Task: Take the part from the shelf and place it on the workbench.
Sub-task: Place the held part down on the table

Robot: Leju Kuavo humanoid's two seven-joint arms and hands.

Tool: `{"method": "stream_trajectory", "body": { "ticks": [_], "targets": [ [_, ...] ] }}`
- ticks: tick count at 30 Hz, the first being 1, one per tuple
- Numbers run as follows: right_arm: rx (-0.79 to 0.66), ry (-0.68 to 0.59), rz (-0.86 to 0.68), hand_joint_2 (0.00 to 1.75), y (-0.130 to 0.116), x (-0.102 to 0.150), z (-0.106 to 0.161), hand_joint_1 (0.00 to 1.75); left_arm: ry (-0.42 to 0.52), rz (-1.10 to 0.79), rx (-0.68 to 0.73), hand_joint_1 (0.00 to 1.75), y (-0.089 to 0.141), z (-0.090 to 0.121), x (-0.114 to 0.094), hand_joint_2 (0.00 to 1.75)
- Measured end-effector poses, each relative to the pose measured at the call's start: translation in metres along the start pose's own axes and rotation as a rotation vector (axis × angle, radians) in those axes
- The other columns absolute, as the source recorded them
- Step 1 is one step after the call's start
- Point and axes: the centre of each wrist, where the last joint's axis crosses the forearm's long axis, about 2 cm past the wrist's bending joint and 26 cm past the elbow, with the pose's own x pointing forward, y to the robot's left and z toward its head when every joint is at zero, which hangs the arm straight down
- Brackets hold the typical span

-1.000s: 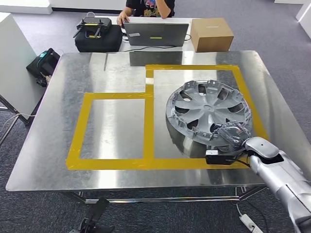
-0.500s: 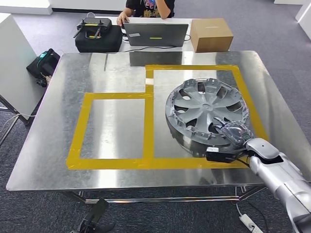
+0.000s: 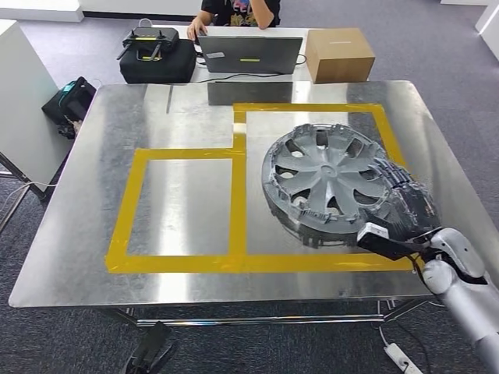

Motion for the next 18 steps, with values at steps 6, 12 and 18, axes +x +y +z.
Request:
{"method": "stream_trajectory", "body": {
  "ticks": [6,12,18],
  "targets": [
    [-0.13,-0.038,-0.176,0.0,-0.033,0.009,0.021,0.0,0.007,0.019,0.011,0.0,0.001,0.001,-0.002,0.0],
    [-0.189,-0.059,-0.176,0.0,-0.052,0.013,0.03,0.0,0.009,0.026,0.014,0.0,0.001,0.001,-0.002,0.0],
    [-0.253,-0.11,-0.245,0.0,-0.061,0.018,0.04,0.0,0.01,0.042,0.025,0.0,0.001,0.001,-0.004,0.0]
  ]
}}
